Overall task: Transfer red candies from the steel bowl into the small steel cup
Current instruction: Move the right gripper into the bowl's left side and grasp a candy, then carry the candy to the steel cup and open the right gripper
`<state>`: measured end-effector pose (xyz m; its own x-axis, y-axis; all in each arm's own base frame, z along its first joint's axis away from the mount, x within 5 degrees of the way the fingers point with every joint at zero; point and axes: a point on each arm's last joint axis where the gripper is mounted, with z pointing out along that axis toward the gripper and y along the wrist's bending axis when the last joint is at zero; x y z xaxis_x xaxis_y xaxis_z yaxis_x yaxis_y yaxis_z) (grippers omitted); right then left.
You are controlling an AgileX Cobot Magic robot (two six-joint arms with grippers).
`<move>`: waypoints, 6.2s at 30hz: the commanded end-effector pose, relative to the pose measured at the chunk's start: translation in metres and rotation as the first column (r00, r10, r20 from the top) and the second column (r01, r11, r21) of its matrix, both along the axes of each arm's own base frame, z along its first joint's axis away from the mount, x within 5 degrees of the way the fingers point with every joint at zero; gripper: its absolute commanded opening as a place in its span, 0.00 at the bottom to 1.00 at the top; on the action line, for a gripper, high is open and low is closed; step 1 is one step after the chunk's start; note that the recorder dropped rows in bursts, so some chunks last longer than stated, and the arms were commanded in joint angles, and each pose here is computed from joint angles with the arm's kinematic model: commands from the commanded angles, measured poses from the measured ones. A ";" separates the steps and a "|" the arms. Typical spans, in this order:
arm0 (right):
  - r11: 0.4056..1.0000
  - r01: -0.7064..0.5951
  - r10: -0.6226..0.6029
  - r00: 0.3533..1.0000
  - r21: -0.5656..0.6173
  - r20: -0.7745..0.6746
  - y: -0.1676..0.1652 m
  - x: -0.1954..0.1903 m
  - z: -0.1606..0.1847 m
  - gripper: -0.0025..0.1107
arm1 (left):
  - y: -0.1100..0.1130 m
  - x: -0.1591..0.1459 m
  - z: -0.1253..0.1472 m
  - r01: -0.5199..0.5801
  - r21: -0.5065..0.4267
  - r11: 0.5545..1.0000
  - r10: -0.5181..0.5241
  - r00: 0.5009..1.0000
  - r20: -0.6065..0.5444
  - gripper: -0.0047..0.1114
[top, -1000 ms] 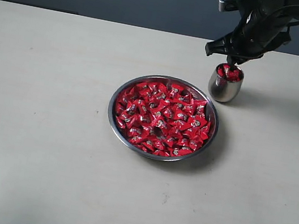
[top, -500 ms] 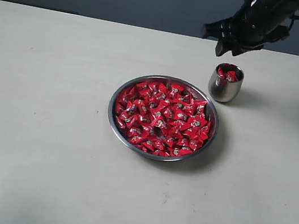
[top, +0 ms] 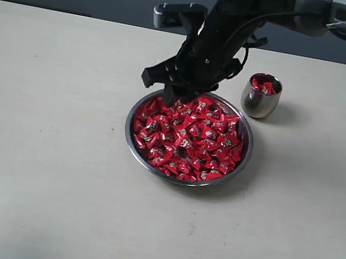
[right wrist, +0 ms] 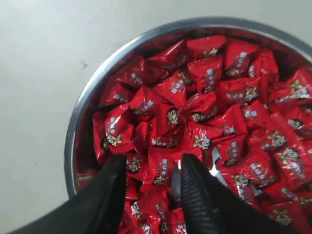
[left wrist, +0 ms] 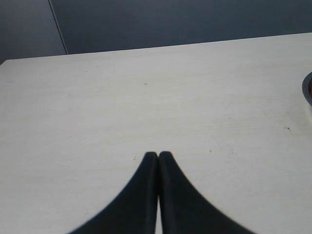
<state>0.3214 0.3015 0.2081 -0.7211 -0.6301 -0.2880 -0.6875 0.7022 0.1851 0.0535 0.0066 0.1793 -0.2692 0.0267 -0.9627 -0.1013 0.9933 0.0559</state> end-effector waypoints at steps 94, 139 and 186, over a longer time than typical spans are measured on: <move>0.993 0.116 -0.107 0.977 0.038 -0.187 0.020 -0.004 -0.050 0.01 | 0.000 0.000 0.004 0.000 0.002 1.000 0.000 1.000 0.021 0.04; 0.913 0.385 -0.366 0.919 -0.135 0.146 -0.146 0.080 0.025 0.02 | 0.000 0.000 0.004 0.000 0.002 1.000 0.000 1.000 0.021 0.04; 0.931 0.296 -0.271 0.953 -0.214 0.136 -0.126 0.129 -0.012 0.02 | 0.000 0.000 0.004 0.000 0.002 1.000 0.000 1.000 0.021 0.04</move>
<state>0.4491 0.1759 0.1920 -0.8615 -0.4561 -0.2231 -0.4547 0.8886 -0.0607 0.0535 0.0066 0.1793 -0.2692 0.0267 -0.9627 -0.1013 0.9933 0.0559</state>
